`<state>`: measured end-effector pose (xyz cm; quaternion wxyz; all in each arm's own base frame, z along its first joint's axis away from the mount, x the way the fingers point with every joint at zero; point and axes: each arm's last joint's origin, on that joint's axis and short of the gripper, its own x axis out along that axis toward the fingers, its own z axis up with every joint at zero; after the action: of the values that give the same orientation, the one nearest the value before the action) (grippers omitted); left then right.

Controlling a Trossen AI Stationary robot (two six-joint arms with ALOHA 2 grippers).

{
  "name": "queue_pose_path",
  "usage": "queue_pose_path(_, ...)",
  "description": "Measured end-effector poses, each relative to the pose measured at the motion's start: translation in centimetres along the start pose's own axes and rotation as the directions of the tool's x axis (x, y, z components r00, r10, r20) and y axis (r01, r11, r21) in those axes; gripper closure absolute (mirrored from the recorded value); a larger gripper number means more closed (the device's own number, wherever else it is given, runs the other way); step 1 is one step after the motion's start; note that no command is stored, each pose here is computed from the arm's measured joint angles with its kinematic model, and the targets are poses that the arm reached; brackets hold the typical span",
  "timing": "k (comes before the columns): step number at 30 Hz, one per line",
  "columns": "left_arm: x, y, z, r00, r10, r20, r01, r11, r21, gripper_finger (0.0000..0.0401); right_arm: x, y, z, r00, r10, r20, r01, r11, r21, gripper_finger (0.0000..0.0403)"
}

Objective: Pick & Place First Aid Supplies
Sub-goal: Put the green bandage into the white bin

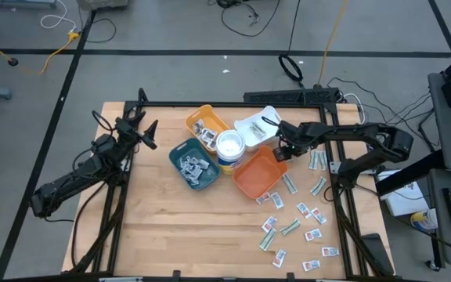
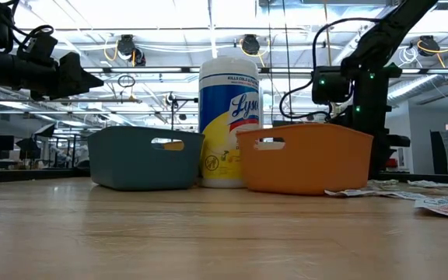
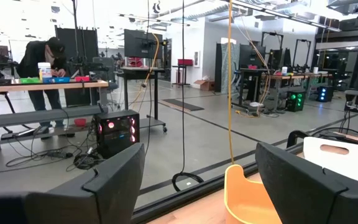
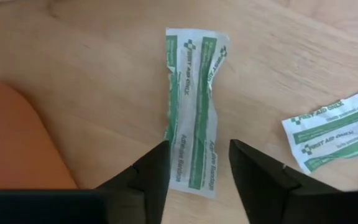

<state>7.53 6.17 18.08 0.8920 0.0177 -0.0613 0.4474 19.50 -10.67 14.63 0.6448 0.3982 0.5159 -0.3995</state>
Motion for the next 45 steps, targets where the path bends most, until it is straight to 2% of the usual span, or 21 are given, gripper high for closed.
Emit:
queue_pose_path(12, 0.0, 0.0, 0.0, 1.000, 0.000, 0.000, 0.000, 1.000, 0.000, 0.0093, 0.5, 0.2, 0.2, 1.000, -0.002, -0.003, 0.002, 1.000, -0.030, 0.0394)
queue_pose_path(18, 0.0, 0.0, 0.0, 1.000, 0.000, 0.000, 0.000, 1.000, 0.000, 0.0093, -0.7, 0.4, 0.4, 1.000, -0.005, -0.003, 0.005, 0.999, -0.047, 0.0401)
queue_pose_path(28, 0.0, 0.0, 0.0, 1.000, 0.000, 0.000, 0.000, 1.000, 0.000, 0.0093, -5.7, 1.1, 1.5, 0.994, -0.072, -0.079, 0.064, 0.993, -0.100, 0.0402)
queue_pose_path(34, 0.0, 0.0, 0.0, 1.000, 0.000, 0.000, 0.000, 1.000, 0.000, 0.0093, -8.6, 2.1, 2.7, 0.996, -0.064, -0.070, 0.056, 0.993, -0.102, 0.0402)
queue_pose_path(37, 0.0, 0.0, 0.0, 1.000, 0.000, 0.000, 0.000, 1.000, 0.000, 0.0093, -9.1, 3.2, 4.1, 0.995, -0.069, -0.075, 0.059, 0.990, -0.130, 0.0402)
queue_pose_path(45, 0.0, 0.0, 0.0, 1.000, 0.000, 0.000, 0.000, 1.000, 0.000, 0.0093, -8.9, 6.3, 10.1, 0.998, -0.050, -0.043, 0.041, 0.983, -0.177, 0.0402)
